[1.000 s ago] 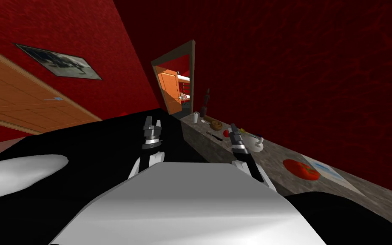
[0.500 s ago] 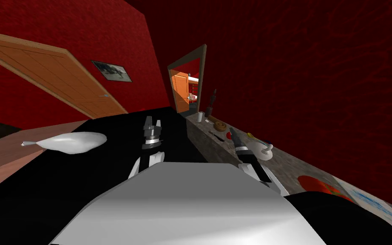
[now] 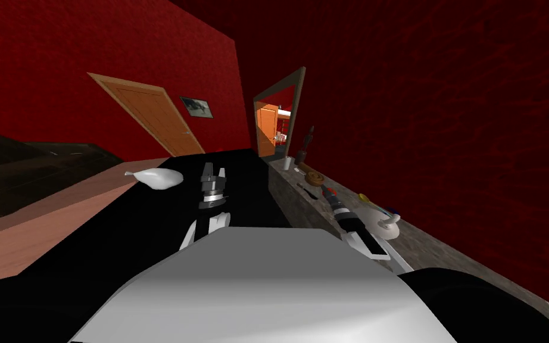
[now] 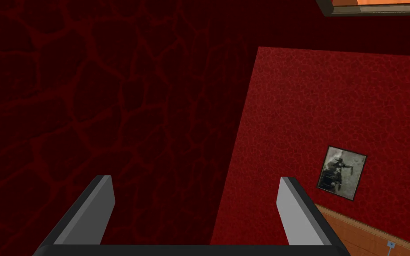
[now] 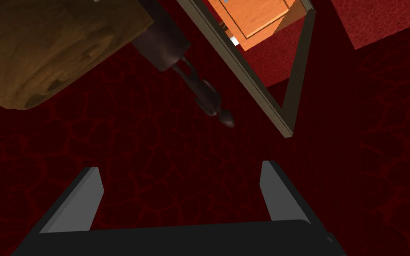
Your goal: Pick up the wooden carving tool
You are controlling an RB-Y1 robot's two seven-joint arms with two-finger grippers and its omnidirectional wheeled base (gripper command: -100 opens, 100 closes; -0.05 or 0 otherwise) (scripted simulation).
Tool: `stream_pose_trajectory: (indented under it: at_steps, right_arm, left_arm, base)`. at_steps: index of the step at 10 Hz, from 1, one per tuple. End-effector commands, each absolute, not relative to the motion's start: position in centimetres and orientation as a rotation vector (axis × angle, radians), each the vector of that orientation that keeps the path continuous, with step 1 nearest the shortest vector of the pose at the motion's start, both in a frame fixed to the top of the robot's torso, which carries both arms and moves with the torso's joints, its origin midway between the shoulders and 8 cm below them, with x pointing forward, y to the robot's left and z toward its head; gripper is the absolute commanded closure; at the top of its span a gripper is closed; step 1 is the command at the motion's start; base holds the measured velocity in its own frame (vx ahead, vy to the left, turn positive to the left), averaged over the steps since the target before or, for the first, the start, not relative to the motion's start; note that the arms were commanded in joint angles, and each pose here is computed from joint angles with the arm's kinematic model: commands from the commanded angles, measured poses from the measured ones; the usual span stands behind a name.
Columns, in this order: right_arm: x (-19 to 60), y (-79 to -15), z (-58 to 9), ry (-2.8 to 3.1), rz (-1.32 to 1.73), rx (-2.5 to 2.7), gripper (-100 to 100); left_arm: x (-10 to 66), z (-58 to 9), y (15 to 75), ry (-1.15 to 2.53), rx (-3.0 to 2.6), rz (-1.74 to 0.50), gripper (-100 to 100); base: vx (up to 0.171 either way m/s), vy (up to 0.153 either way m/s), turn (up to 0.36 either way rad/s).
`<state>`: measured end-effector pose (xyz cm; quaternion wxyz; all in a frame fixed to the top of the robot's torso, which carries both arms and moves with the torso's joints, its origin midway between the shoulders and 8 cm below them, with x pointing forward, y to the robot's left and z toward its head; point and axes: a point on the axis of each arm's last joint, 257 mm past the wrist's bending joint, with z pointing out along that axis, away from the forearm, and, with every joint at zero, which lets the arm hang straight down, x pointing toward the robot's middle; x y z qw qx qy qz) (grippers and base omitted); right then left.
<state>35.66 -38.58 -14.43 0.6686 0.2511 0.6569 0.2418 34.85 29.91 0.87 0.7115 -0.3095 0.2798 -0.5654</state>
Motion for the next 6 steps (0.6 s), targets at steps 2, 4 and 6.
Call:
stream_pose_trajectory:
  at_steps: [2, 4, 6]
  right_arm:
    - [34.8, -40.5, -16.8, 1.584, 0.433, 0.544, -100]
    - [33.6, -43.2, -19.6, 1.712, 0.293, 0.514, -100]
    - [32.9, -44.4, -20.8, 1.779, 0.22, 0.485, -100]
  left_arm:
    - [34.9, 0.9, 29.9, 0.62, -0.686, -1.254, 0]
    - [34.8, 0.9, 29.9, 0.621, -0.686, -1.254, 0]
    - [34.8, 0.9, 29.9, 0.621, -0.687, -1.253, 0]
  base:
    - [-0.102, -0.072, 0.307]
    - [-0.084, -0.045, 0.389]
    - [-0.065, -0.02, 0.183]
